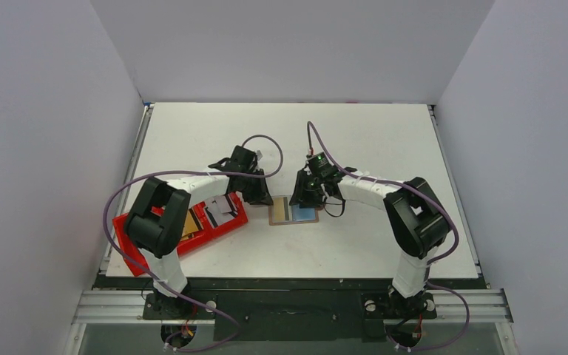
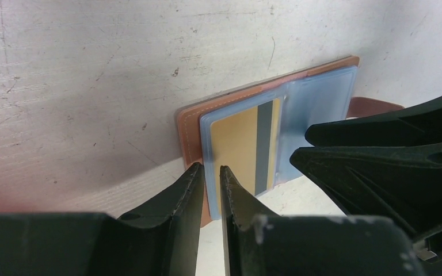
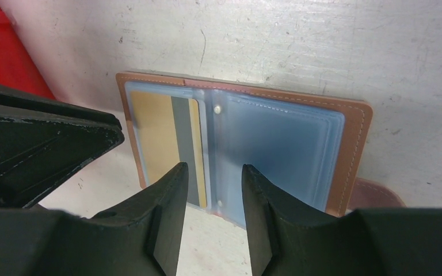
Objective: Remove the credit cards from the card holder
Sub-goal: Remove the credit card from the card holder.
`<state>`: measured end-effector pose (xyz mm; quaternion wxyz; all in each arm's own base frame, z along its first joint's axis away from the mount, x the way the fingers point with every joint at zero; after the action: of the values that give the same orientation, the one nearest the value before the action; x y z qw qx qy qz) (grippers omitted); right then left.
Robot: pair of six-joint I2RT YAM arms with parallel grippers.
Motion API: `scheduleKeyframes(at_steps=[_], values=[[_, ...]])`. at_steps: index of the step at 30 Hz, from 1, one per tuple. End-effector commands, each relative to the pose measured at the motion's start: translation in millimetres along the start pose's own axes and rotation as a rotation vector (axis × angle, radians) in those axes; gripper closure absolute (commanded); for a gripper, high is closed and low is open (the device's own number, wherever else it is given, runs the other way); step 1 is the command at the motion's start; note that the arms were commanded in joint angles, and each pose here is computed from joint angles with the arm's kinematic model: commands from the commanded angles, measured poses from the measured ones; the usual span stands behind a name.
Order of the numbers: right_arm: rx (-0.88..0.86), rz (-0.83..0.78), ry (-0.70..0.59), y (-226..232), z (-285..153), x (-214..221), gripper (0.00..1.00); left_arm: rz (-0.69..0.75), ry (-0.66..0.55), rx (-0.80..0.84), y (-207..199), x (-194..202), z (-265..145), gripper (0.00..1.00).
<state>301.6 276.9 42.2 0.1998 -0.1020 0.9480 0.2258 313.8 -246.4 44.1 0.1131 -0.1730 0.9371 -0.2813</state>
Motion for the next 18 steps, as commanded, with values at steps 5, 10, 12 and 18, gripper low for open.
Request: scheduleKeyframes(at_steps=[5, 10, 12, 18], values=[[-0.055, -0.01, -0.047, 16.7, 4.0, -19.4, 0.67, 0.01, 0.018, 0.036, -10.1, 2.3, 9.1, 0.88], [-0.06, -0.002, -0.037, 15.7, 9.2, -16.9, 0.73, 0.011, 0.029, 0.031, -11.5, 6.4, 14.4, 0.89], [-0.059, -0.001, -0.032, 14.7, 10.5, -15.1, 0.75, 0.009, 0.035, 0.025, -10.6, 8.6, 17.1, 0.9], [-0.072, 0.013, -0.023, 13.2, 14.8, -9.6, 0.82, -0.002, 0.03, -0.037, -1.9, 10.7, 22.9, 0.94]])
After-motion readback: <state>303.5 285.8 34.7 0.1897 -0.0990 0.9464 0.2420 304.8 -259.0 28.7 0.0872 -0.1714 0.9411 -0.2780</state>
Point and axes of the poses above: each gripper's point midway between its finger pads, its own z axis out along the fingers, its own y axis along the line the jaws close on, x = y × z, the point moved 1 cm from there along -z, back along the fingers, and after that the axes turned 15 degrees about -z, right-handed, at the moved point
